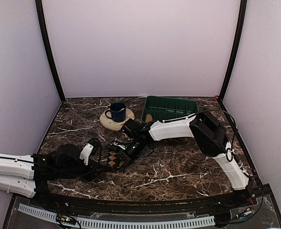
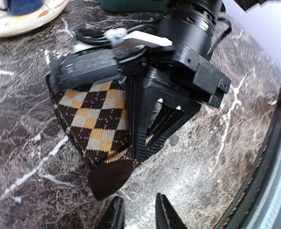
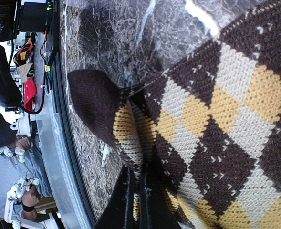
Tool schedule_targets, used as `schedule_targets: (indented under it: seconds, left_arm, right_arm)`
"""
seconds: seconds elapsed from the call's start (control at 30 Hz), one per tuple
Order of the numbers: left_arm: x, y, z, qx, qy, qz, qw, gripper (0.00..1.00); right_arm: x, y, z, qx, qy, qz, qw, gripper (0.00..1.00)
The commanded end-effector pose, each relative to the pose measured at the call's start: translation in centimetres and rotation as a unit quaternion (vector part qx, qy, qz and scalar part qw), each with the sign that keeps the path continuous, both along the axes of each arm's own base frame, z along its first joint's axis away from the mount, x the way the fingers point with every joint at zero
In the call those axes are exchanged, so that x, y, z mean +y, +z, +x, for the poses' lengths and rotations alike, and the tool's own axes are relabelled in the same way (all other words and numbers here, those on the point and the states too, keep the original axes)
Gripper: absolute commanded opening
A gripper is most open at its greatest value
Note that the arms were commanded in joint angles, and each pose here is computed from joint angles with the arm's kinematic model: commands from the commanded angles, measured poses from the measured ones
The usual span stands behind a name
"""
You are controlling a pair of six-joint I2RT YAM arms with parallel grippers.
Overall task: Roll the socks
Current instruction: Roll the sock at the center of the board.
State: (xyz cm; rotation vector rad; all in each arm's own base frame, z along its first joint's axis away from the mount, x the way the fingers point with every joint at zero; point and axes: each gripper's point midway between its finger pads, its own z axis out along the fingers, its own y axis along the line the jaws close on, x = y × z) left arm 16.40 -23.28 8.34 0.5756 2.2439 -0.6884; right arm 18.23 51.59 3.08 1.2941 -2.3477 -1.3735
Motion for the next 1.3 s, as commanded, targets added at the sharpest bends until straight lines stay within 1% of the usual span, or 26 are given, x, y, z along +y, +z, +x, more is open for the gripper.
schedule_targets:
  seconds: [0.0,0.27,0.63,0.93,1.27]
  left_arm:
    - [-0.8,0.5,0.6,-0.055,-0.011,0.060,0.997,0.28]
    - [-2.1,-0.4,0.2,-0.097,-0.055,0.139,0.984,0.30]
    - [-3.1,-2.8,0.6,-0.101,-0.066,0.216,0.969,0.32]
    - [-3.5,-3.3,1.2,-0.108,-0.067,0.248,0.960,0.34]
    - [-4.1,-4.5,0.7,-0.091,-0.094,0.262,0.956,0.34]
  right_arm:
    - [0.0,-0.1,0.2,0.018,-0.005,-0.005,1.000,0.00]
    - [-0.1,-0.1,0.2,0.018,-0.005,-0.009,1.000,0.00]
    - [-0.8,-0.1,-0.3,0.025,0.005,-0.011,1.000,0.00]
    - [-1.3,0.0,-0.8,0.030,0.017,-0.010,0.999,0.00]
    - [-2.3,0.2,-1.0,0.036,0.015,-0.009,0.999,0.00]
